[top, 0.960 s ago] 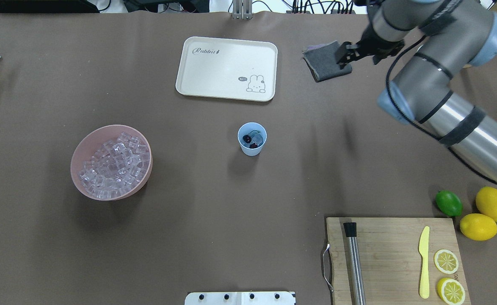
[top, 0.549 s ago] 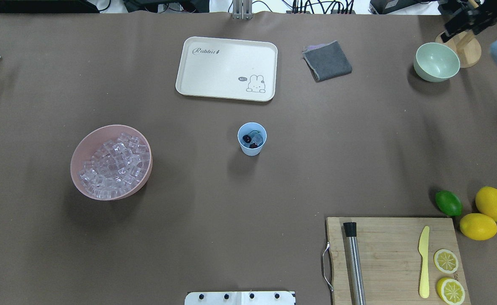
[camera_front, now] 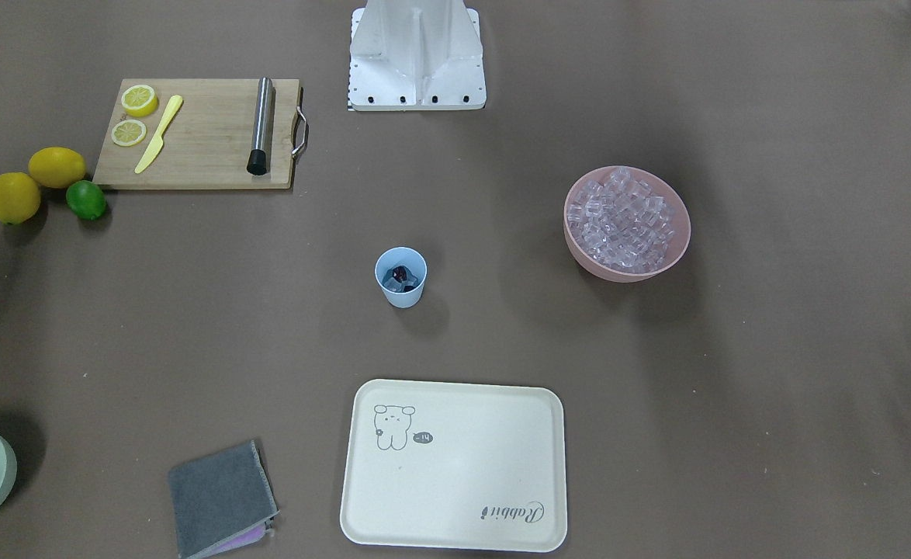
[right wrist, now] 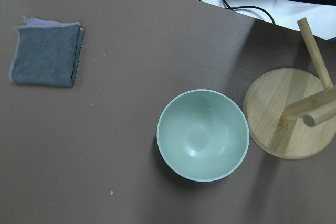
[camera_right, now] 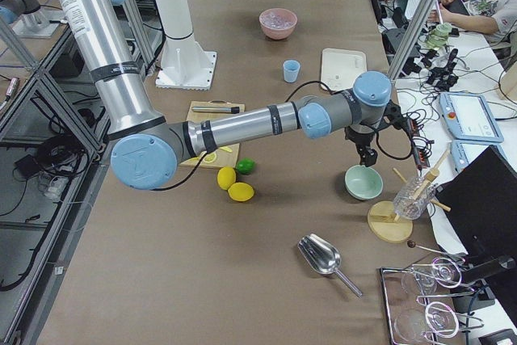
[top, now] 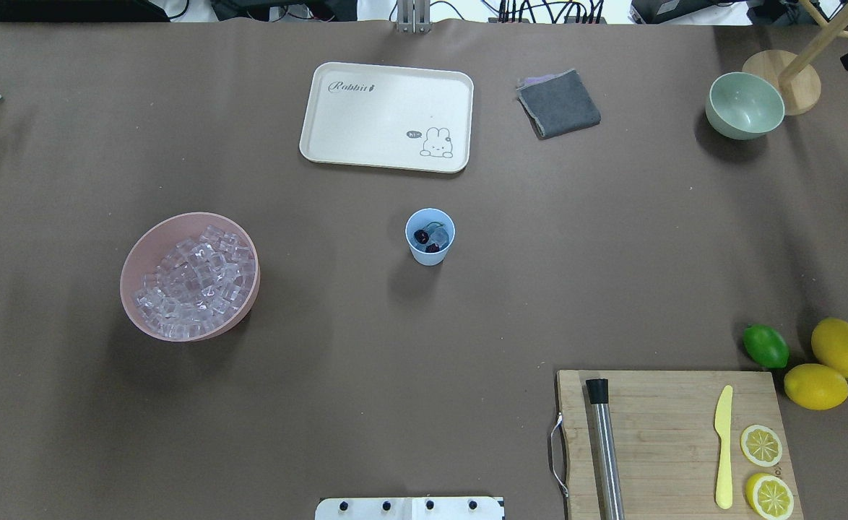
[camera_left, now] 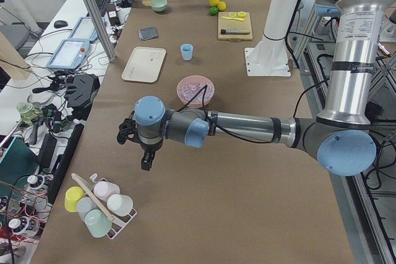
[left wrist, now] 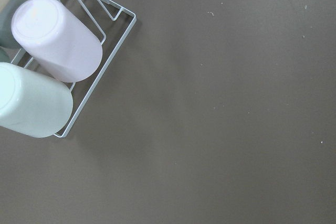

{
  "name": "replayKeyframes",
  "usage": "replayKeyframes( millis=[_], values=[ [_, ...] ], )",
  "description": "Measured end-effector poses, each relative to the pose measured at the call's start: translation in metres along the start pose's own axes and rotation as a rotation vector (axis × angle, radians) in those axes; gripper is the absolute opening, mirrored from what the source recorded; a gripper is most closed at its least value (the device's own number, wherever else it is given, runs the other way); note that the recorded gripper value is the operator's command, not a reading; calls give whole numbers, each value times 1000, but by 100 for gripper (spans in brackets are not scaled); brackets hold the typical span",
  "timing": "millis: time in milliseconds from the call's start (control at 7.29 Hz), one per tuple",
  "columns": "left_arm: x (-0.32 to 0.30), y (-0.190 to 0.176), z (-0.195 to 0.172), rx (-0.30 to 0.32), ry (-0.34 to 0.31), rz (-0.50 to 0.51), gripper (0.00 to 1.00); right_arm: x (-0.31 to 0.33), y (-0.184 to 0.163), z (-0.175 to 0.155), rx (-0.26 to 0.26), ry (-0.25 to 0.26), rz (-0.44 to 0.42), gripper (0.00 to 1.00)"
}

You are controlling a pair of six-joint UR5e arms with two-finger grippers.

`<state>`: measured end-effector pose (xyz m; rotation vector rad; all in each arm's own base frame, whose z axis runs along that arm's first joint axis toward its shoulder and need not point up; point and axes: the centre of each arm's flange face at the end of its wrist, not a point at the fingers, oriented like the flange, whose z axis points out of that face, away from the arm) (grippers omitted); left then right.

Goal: Put ice and cherries in cup

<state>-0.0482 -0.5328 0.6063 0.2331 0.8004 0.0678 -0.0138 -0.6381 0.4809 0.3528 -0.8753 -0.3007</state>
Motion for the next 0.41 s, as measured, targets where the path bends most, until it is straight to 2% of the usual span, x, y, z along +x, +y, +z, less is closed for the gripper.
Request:
replayKeyframes(
  millis=[274,412],
  values=[
    [-4,0,1,1,-9,-8,98,-4,26,4,-6,-10,-15,99],
    [0,-12,-3,8,-9,-4,98,-2,45,8,-10,-16,-25,99]
  ],
)
